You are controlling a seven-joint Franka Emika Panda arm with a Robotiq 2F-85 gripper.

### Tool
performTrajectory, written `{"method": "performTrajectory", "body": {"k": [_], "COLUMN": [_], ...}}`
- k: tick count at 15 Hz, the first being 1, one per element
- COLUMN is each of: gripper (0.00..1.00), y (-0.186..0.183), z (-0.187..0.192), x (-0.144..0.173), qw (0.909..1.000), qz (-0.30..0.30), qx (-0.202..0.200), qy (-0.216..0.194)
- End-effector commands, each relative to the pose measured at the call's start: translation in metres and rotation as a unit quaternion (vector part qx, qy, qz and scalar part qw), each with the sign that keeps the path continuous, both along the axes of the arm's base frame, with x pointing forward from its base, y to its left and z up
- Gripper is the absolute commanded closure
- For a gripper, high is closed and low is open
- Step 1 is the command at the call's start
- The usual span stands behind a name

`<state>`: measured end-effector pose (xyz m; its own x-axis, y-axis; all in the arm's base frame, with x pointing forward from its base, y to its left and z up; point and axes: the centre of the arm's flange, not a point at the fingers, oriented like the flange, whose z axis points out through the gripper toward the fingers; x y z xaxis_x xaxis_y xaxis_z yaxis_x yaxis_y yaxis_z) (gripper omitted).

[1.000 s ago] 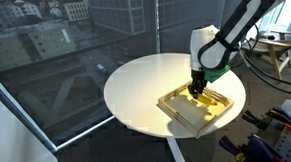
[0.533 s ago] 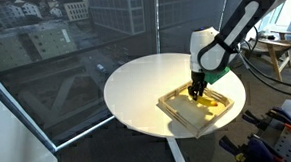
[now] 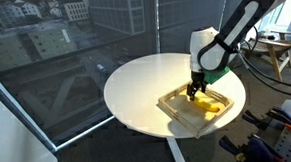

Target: Put the banana in the box

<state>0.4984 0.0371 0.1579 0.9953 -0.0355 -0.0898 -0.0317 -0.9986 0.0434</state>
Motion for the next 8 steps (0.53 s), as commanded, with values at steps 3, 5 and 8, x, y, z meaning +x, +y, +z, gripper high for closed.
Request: {"method": "performTrajectory", "body": {"k": [3, 5, 8], "gripper": [0.00, 0.00, 0.00], "y": [-0.003, -0.005, -0.008], "z": [0.004, 0.008, 0.014], "x": [0.003, 0.003, 0.003], "qw": [0.9999, 0.9999, 0.9998], "qz": [-0.006, -0.007, -0.011], "qx": [0.011, 0.013, 0.015], "qy": [0.002, 0.002, -0.002]}}
